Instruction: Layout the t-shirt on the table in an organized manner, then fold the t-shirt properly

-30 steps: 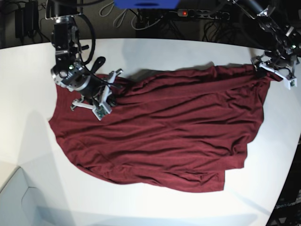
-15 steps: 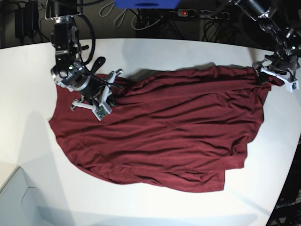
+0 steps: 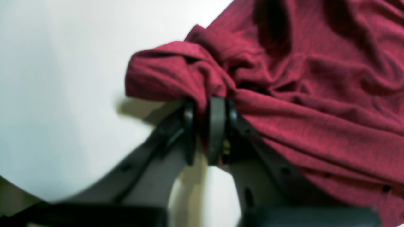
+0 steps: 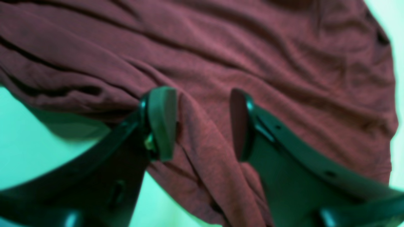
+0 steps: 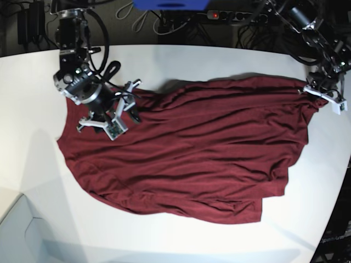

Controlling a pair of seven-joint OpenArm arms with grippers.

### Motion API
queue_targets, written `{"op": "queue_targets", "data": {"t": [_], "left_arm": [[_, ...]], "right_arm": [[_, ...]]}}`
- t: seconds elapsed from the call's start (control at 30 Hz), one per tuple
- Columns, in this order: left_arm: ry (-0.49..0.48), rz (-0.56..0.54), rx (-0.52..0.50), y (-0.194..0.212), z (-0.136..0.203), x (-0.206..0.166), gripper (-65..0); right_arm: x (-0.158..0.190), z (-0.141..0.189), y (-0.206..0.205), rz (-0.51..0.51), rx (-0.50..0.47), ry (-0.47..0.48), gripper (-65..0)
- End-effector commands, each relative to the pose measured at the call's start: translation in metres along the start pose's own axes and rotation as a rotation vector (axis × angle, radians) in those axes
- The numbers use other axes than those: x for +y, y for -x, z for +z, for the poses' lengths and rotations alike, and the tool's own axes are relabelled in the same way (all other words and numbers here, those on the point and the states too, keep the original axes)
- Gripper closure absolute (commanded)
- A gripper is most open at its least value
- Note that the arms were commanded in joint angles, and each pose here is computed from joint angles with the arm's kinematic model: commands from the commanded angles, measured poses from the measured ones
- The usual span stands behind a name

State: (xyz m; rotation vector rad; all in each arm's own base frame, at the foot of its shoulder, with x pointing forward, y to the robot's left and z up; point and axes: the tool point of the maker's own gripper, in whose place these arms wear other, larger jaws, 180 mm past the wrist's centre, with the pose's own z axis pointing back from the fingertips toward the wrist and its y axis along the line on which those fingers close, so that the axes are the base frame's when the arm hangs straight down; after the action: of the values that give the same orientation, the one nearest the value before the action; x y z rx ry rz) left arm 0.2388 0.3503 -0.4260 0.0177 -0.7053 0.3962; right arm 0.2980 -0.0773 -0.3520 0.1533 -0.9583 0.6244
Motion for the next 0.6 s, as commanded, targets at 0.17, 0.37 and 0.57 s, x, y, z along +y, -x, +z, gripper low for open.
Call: {"op": "queue_targets", "data": {"t": [0.17, 0.37, 0.57], "left_arm": [[-0.008, -0.014, -0.024, -0.012, 0.004, 0.003, -0.2], [-0.028, -0.044, -0.069, -0.027, 0.015, 0.004, -0.2], [-0.041, -0.06, -0.09, -0.035, 0.021, 0.006, -0.2]], "right_arm": [[0.031, 0.015, -0.016, 0.024, -0.069, -0.056, -31.1], [0.072, 0.006, -0.007, 0.026, -0.044, -0.168, -31.5], [0.084, -0.015, 0.0, 0.008, -0.01, -0.214, -31.5]]}}
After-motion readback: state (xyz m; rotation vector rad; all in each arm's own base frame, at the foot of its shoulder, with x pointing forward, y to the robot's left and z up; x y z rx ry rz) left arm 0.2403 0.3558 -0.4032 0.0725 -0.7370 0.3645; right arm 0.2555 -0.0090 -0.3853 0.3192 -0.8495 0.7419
